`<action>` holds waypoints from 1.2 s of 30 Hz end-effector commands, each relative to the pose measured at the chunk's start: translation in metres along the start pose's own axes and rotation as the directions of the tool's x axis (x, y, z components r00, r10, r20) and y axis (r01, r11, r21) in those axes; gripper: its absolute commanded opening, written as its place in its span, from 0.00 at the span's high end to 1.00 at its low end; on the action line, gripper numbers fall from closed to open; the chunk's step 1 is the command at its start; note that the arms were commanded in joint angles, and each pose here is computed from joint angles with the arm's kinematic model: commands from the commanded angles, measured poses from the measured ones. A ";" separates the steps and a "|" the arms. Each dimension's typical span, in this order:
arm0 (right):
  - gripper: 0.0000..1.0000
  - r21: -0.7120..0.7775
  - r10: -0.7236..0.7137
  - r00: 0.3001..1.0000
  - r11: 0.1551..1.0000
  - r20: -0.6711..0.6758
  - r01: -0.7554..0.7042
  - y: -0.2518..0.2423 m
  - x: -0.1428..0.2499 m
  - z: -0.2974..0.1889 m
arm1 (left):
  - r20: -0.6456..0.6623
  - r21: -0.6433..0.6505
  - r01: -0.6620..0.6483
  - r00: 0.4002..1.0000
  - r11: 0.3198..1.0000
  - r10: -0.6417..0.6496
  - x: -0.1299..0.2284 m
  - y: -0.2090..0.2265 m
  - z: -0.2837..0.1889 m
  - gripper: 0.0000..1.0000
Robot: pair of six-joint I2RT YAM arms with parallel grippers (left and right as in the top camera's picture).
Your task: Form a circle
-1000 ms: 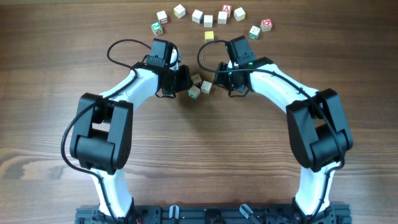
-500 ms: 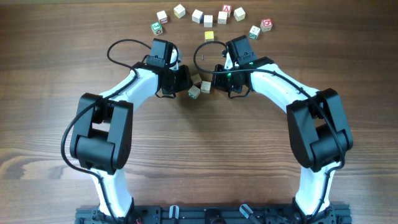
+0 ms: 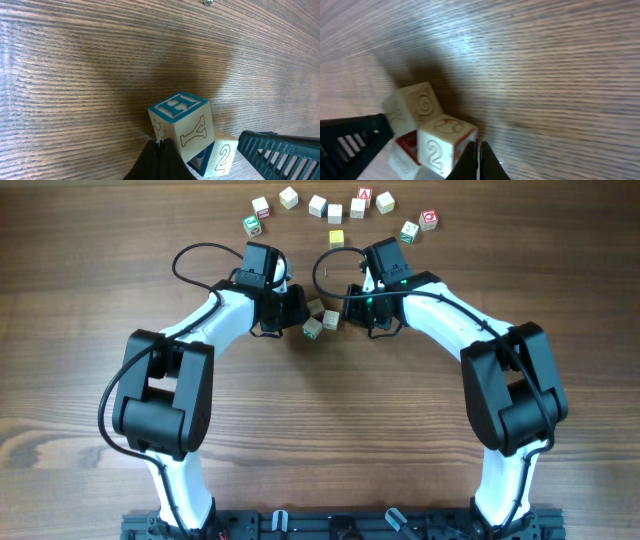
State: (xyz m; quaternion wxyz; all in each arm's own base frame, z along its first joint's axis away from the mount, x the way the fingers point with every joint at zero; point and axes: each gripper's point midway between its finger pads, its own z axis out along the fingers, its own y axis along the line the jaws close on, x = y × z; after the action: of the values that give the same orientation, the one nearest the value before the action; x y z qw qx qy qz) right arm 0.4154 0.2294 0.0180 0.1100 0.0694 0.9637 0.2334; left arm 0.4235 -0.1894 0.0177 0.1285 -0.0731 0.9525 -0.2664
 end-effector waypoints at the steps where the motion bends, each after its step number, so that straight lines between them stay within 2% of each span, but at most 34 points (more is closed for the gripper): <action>1: 0.94 0.069 0.014 1.000 0.997 0.005 -0.015 -0.017 0.001 0.007 | 0.033 0.005 -0.021 0.999 1.000 0.021 -0.005 -0.008 -0.013 0.96; 6: 0.94 0.072 0.018 1.000 0.997 0.005 -0.019 -0.019 0.000 0.006 | 0.096 -0.090 -0.017 0.995 0.996 0.025 -0.015 0.004 -0.024 0.96; 11: 0.95 0.078 0.019 1.000 0.997 0.011 -0.020 -0.022 -0.002 0.005 | 0.095 -0.126 0.011 0.995 0.992 0.001 -0.016 0.017 -0.029 0.96; 15: 0.95 0.099 0.038 0.999 0.994 0.033 -0.042 -0.029 -0.009 -0.011 | 0.197 -0.213 0.062 0.980 0.975 -0.019 -0.038 0.040 -0.060 0.96; 18: 0.96 0.185 0.076 0.992 0.978 0.104 -0.094 -0.049 -0.022 -0.060 | 0.323 -0.279 0.126 0.946 0.952 -0.030 -0.059 0.056 -0.117 0.96; 20: 0.96 0.284 0.084 0.977 0.949 0.199 -0.139 -0.068 -0.029 -0.114 | 0.418 -0.313 0.169 0.908 0.934 -0.024 -0.067 0.060 -0.165 0.96; 23: 0.95 0.389 0.045 0.929 0.900 0.367 -0.197 -0.081 -0.030 -0.202 | 0.567 -0.361 0.222 0.823 0.906 0.025 -0.070 0.055 -0.238 0.96; 25: 0.96 0.401 0.007 0.878 0.888 0.478 -0.225 -0.078 -0.023 -0.261 | 0.656 -0.376 0.254 0.752 0.891 0.063 -0.064 0.047 -0.287 0.96; 27: 0.95 0.371 -0.013 0.823 0.896 0.568 -0.242 -0.071 -0.010 -0.310 | 0.732 -0.350 0.264 0.676 0.899 0.086 -0.046 0.032 -0.338 0.96; 30: 0.95 0.308 -0.022 0.754 0.920 0.657 -0.242 -0.063 0.014 -0.363 | 0.791 -0.297 0.249 0.604 0.922 0.092 -0.015 0.016 -0.389 0.96; 34: 0.95 0.246 -0.046 0.676 0.947 0.736 -0.204 -0.058 0.051 -0.416 | 0.845 -0.242 0.217 0.526 0.946 0.095 0.042 0.007 -0.439 0.96; 36: 0.95 0.224 -0.061 0.635 0.958 0.770 -0.181 -0.059 0.071 -0.439 | 0.859 -0.223 0.195 0.503 0.955 0.098 0.065 0.006 -0.449 0.96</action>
State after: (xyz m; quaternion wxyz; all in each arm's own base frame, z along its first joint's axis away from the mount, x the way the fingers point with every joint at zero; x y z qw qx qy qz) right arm 0.2634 0.0127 0.3332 0.4467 0.2182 0.8663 0.0496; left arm 0.2716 0.0186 0.3606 0.5365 -0.2455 0.8060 -0.0482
